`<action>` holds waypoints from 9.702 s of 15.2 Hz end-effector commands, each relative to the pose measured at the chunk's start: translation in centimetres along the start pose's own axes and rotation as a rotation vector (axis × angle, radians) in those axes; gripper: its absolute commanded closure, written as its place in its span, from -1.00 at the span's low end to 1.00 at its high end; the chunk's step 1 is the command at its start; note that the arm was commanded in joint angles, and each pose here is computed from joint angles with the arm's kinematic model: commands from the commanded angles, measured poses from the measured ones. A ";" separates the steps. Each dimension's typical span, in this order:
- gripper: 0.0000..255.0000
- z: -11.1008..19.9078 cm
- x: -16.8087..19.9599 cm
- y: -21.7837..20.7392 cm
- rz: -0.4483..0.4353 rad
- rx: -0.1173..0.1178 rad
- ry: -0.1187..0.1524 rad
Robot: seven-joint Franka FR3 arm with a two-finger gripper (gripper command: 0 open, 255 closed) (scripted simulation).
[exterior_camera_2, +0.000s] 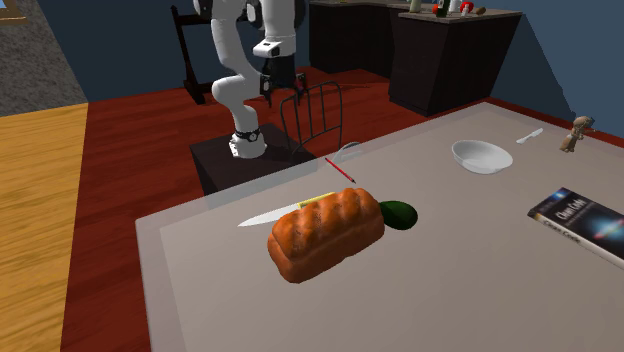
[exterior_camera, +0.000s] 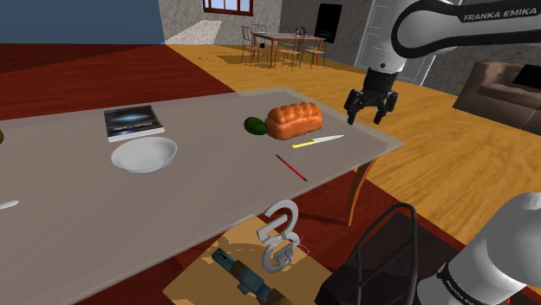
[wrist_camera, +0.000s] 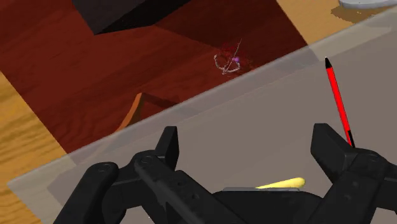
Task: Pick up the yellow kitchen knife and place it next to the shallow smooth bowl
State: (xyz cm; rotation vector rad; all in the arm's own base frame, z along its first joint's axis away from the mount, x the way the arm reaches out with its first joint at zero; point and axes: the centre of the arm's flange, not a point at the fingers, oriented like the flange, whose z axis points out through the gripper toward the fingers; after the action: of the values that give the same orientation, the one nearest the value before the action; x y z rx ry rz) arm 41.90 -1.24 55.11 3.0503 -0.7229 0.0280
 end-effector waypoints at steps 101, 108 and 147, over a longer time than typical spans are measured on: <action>1.00 7.7 8.7 -32.4 0.793 0.000 -0.087; 1.00 7.6 4.1 -40.5 0.793 0.000 -0.087; -1.00 19.8 0.7 -46.0 0.793 0.000 -0.087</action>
State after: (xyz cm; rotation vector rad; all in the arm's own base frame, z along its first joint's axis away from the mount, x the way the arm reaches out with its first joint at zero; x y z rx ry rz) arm 63.52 39.33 35.22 2.5547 -1.8600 -0.1001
